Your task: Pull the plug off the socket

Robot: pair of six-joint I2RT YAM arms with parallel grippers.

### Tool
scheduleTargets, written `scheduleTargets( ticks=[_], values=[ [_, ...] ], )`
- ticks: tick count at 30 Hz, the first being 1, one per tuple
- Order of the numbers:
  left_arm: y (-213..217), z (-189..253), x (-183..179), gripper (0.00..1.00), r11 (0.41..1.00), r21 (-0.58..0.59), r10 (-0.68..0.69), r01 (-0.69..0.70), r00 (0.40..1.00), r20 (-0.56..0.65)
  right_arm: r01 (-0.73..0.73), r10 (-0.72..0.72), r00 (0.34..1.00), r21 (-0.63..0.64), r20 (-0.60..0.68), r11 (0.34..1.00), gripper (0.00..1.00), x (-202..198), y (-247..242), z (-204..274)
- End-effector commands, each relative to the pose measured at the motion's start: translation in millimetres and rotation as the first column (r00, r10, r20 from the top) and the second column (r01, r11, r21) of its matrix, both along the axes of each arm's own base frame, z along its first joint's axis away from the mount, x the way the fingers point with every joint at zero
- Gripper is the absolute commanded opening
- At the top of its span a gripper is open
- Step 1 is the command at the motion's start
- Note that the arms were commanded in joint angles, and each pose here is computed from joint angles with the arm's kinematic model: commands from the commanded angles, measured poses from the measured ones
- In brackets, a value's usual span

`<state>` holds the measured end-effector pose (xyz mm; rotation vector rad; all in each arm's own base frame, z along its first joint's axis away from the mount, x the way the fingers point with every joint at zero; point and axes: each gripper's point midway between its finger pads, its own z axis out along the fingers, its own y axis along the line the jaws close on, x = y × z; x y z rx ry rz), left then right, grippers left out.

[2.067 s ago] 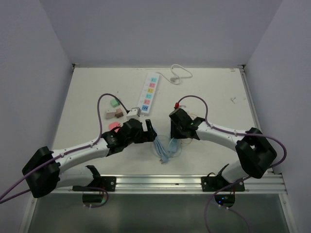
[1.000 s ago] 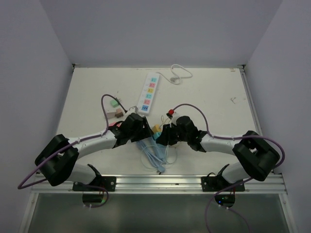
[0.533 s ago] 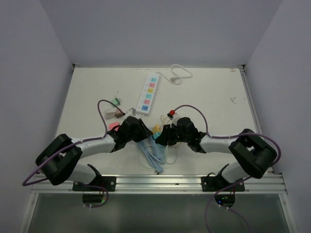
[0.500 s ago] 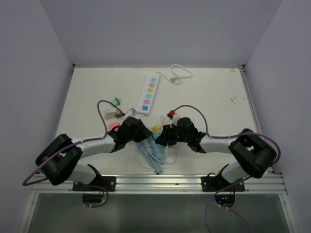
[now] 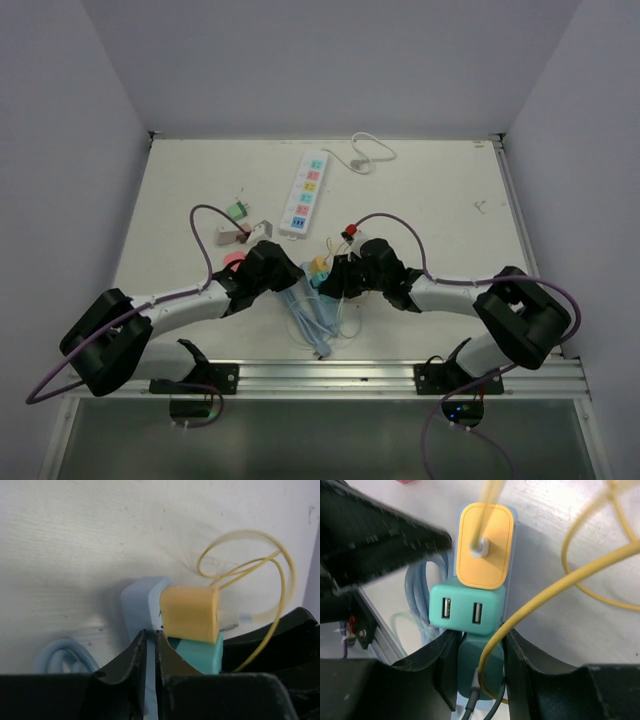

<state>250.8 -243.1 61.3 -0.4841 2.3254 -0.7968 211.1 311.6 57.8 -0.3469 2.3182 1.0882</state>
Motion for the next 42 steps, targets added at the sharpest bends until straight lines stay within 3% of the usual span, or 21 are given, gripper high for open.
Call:
scheduleTargets(
  ticks=[1,7,17,20,21,24,25,34,42],
  values=[
    [51.9,-2.7,19.2,0.00,0.960,0.245,0.120,-0.137,0.989,0.085,-0.003,0.003,1.000,-0.018,-0.003,1.000,0.00,0.4,-1.2,16.5],
    [71.8,-2.9,18.4,0.00,0.924,0.342,0.149,-0.172,0.984,0.094,0.007,-0.007,1.000,-0.037,-0.023,0.999,0.00,1.9,-1.7,20.4],
    [55.3,3.0,16.5,0.02,0.957,0.263,0.106,-0.126,0.990,0.089,-0.036,0.036,0.999,0.011,-0.033,0.999,0.00,-0.4,9.5,43.2],
    [38.2,12.1,12.6,0.30,0.984,0.163,0.062,-0.077,0.993,0.096,-0.043,0.044,0.999,0.017,-0.018,0.999,0.00,-0.5,9.7,45.0],
    [30.0,17.2,12.1,0.46,0.992,0.116,0.044,-0.056,0.994,0.101,-0.042,0.042,0.999,0.022,-0.012,0.999,0.00,0.3,10.2,45.6],
    [16.5,25.0,10.4,0.67,0.999,0.015,0.041,-0.043,0.995,0.095,-0.042,0.042,0.999,0.025,-0.013,0.999,0.00,0.4,10.7,39.8],
    [11.8,29.2,12.0,0.68,0.999,-0.022,0.049,-0.048,0.994,0.096,-0.040,0.040,0.999,0.028,-0.020,0.999,0.00,0.8,11.2,37.5],
    [-15.2,9.2,5.1,0.68,0.992,-0.127,-0.014,0.016,1.000,0.014,-0.038,0.038,0.999,0.059,-0.004,0.998,0.00,0.6,13.1,37.4],
    [-8.6,-7.0,-4.6,0.59,0.984,-0.175,0.020,-0.022,1.000,-0.013,-0.036,0.037,0.999,0.067,-0.016,0.997,0.00,-0.8,13.7,26.8]
  ],
)
